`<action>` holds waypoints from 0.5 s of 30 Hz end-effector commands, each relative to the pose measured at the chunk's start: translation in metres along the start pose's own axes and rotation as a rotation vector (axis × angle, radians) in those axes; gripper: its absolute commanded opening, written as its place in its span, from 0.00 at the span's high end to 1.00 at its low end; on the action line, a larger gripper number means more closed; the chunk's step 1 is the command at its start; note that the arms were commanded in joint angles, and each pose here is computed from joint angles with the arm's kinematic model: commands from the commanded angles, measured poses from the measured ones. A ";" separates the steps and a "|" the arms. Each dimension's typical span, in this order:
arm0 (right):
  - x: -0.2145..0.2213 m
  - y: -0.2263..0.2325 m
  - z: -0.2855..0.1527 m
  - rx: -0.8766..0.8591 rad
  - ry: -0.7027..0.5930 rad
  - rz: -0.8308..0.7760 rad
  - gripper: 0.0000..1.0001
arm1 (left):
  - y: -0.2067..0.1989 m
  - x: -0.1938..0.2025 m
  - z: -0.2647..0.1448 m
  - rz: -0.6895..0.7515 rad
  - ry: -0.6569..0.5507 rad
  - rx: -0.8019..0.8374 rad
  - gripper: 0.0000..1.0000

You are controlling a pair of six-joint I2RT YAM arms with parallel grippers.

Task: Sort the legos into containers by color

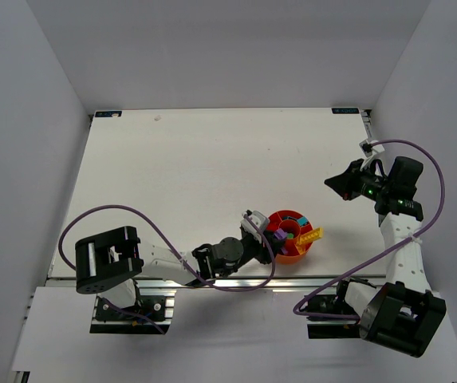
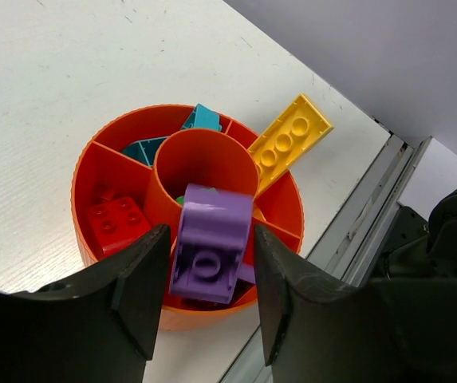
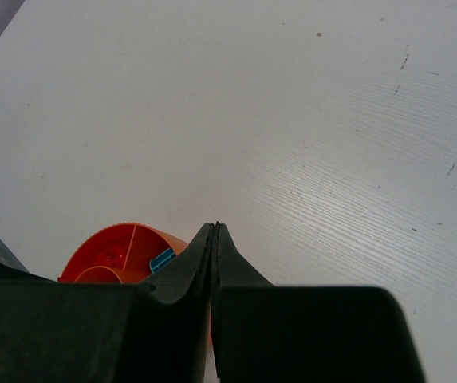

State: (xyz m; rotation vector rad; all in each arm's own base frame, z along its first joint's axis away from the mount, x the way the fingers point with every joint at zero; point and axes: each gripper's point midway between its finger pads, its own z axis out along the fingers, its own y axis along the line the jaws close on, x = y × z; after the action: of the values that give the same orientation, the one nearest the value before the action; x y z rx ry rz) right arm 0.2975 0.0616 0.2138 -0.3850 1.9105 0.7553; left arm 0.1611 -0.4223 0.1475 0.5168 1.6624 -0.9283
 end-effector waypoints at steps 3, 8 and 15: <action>-0.004 0.001 0.001 -0.022 -0.015 -0.020 1.00 | -0.006 -0.007 -0.001 -0.001 -0.017 0.002 0.37; -0.005 0.002 0.001 -0.028 -0.016 -0.022 1.00 | -0.006 -0.009 -0.001 0.002 -0.021 -0.001 0.35; -0.003 0.005 0.001 -0.056 -0.012 -0.031 1.00 | -0.020 -0.037 -0.001 0.017 -0.074 0.044 0.36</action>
State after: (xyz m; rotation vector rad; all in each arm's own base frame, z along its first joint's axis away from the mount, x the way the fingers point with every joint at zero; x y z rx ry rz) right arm 0.2967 0.0633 0.2134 -0.3951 1.9067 0.7741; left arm 0.1589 -0.4223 0.1467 0.5354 1.6594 -0.9113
